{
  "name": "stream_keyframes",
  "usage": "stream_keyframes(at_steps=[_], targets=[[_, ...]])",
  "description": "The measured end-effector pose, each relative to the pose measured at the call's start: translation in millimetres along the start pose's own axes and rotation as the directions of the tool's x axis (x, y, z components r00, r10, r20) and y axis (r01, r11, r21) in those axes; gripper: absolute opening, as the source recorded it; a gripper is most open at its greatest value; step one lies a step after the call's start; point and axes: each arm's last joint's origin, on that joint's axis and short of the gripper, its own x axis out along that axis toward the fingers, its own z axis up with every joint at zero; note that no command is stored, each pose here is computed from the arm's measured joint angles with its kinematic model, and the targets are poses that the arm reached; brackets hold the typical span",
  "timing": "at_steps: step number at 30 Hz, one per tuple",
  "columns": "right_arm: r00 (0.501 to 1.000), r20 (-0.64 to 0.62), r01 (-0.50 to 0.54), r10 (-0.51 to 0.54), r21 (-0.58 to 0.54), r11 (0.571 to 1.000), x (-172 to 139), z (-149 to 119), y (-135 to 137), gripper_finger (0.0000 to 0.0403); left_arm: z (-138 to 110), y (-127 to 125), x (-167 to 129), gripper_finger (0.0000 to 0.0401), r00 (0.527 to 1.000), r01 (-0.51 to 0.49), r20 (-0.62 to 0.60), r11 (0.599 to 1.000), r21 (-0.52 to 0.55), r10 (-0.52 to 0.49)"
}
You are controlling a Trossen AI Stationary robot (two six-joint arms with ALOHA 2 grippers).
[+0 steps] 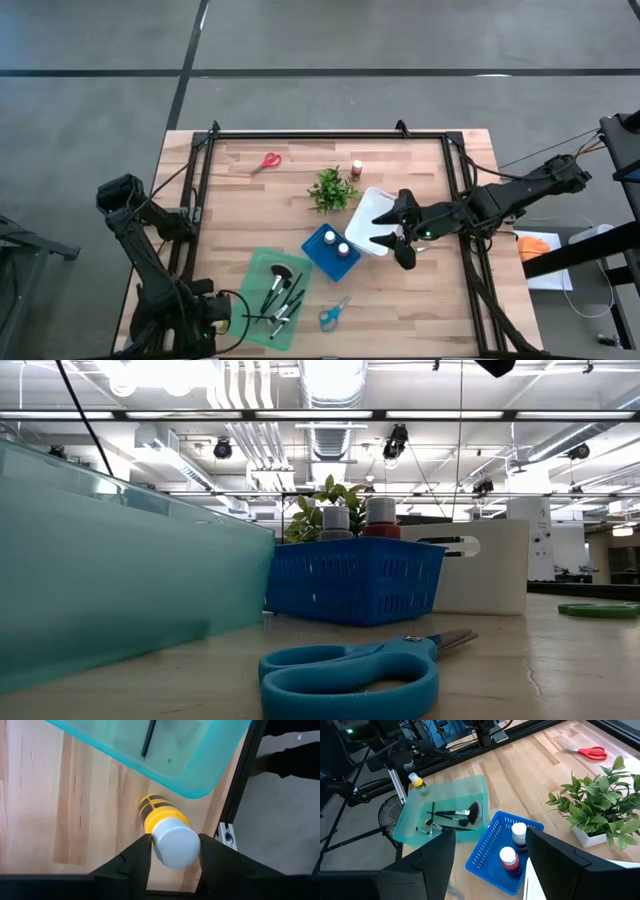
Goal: Pick & Place Paint Supplies
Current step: Put the yellow paint bottle into the blue bin
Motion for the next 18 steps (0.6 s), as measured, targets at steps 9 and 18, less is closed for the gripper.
stream_keyframes(at_steps=[9,18], targets=[[1.000,0.000,0.000,0.000,0.004,1.000,0,0,0,0.0240,-2,6,-3,0.0120,0.999,-0.026,-0.022,0.999,-0.033,0.025],[1.000,0.000,0.000,0.000,0.019,1.000,0,0,0,0.0241,6,29,-72,0.0120,0.996,-0.074,0.032,0.993,-0.094,0.077]])
